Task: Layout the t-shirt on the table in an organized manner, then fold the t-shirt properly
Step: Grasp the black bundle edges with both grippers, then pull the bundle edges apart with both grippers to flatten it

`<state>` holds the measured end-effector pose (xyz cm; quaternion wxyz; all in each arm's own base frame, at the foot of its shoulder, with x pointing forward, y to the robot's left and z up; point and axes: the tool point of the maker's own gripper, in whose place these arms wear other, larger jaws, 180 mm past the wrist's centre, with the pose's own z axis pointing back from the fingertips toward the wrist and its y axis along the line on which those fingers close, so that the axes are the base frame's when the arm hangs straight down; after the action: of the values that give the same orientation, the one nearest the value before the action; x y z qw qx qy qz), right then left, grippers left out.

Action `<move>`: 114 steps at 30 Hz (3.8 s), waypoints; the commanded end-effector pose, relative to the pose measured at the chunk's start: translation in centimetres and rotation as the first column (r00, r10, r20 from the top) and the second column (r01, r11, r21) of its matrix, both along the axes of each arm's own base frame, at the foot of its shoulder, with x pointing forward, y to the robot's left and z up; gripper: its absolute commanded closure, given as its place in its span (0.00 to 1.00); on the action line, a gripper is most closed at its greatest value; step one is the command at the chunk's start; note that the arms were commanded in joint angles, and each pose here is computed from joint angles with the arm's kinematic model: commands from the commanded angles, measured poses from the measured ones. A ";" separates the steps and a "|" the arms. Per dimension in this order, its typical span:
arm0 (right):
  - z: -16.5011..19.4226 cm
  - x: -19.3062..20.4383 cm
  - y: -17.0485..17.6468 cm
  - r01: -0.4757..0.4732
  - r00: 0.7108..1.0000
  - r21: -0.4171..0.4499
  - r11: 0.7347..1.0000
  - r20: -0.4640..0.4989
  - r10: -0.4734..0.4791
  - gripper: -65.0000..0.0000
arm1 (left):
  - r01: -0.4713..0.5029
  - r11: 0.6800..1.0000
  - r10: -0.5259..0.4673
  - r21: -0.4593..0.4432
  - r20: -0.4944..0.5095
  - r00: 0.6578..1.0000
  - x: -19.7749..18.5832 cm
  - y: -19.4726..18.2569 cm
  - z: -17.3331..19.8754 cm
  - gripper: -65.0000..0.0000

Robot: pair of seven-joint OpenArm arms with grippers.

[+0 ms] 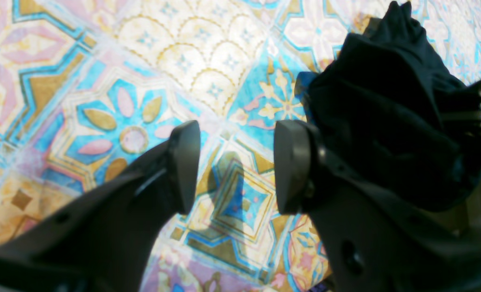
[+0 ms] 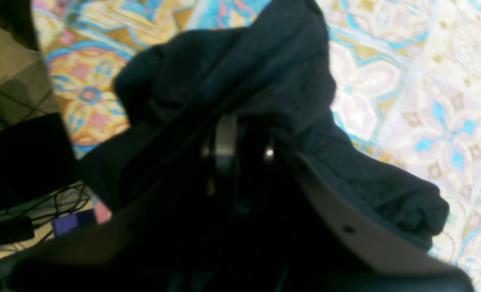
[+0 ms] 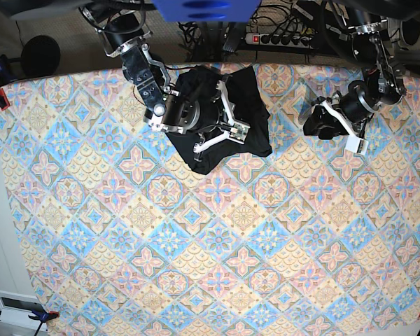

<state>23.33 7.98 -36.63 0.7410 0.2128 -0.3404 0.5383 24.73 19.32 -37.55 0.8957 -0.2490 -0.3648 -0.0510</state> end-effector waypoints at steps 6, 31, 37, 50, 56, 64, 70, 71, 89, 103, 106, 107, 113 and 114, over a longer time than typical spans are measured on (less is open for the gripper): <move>3.7 -1.5 2.5 -0.078 0.994 0.073 0.994 0.083 0.072 0.90 | 0.107 0.994 -0.107 -0.002 0.096 0.990 0.6 -3.0 3.0 0.56; 1.6 -4.5 -5.8 0.081 0.996 0.053 0.995 -0.049 -0.079 0.76 | 0.218 0.976 -0.218 0.014 0.064 0.974 -2.1 -5.4 2.8 0.56; 2.4 -5.0 -2.9 -0.026 0.999 0.076 0.997 -0.020 0.028 0.76 | 0.174 0.984 -0.175 -0.038 0.002 0.985 -2.6 -5.5 0.6 0.56; 2.8 -3.5 -1.7 -0.087 0.996 0.060 0.994 0.025 0.085 0.74 | 0.177 0.980 -0.180 -0.087 -0.022 0.983 -2.5 -6.7 -0.4 0.56; 2.9 -3.5 -1.7 -0.089 0.996 0.060 0.994 0.027 0.087 0.72 | 0.345 0.937 -0.348 -0.053 -0.057 0.936 -4.5 -9.2 -0.8 0.55; 2.8 -3.5 -1.7 -0.088 0.996 0.058 0.994 0.025 0.086 0.72 | 0.300 0.952 -0.302 -0.052 -0.038 0.952 -0.8 -10.3 -2.0 0.56; 2.8 -3.6 -1.7 -0.090 0.996 0.057 0.994 0.024 0.089 0.72 | 0.219 0.975 -0.221 -0.024 -0.076 0.972 2.5 -10.1 -3.5 0.56; 2.8 -3.7 -1.7 -0.091 0.996 0.057 0.994 0.023 0.090 0.72 | 0.215 0.976 -0.217 -0.028 -0.077 0.973 3.0 -10.3 -3.7 0.56; 3.2 -0.7 -3.0 -0.044 0.997 0.043 0.998 0.061 0.041 0.72 | 0.103 0.990 -0.102 -0.099 0.014 0.995 7.2 -9.6 -1.4 0.56; 5.6 3.2 -7.0 0.109 0.983 0.056 0.992 0.143 -0.116 0.72 | 0.208 0.978 -0.207 -0.008 0.064 0.976 -0.3 -9.9 3.3 0.56; 5.7 3.5 -7.4 0.124 0.981 0.055 0.991 0.146 -0.131 0.72 | 0.252 0.968 -0.250 -0.022 0.058 0.967 -0.7 -11.4 3.1 0.56; 5.7 3.5 -7.5 0.125 0.980 0.055 0.991 0.147 -0.132 0.72 | 0.263 0.965 -0.261 -0.026 0.056 0.964 -0.9 -11.8 3.1 0.56; 5.5 3.5 -7.9 0.126 0.980 0.041 0.991 0.149 -0.131 0.72 | 0.328 0.943 -0.326 -0.060 0.051 0.944 -1.8 -14.5 2.9 0.55; 5.4 3.5 -8.1 0.126 0.980 0.035 0.991 0.150 -0.130 0.72 | 0.331 0.942 -0.328 -0.062 0.052 0.943 -1.9 -14.6 2.9 0.55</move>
<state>26.30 -0.11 -32.33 0.7528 0.1600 -0.3975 0.4997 22.27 4.88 -35.79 0.8689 -0.3293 -0.3171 -0.1900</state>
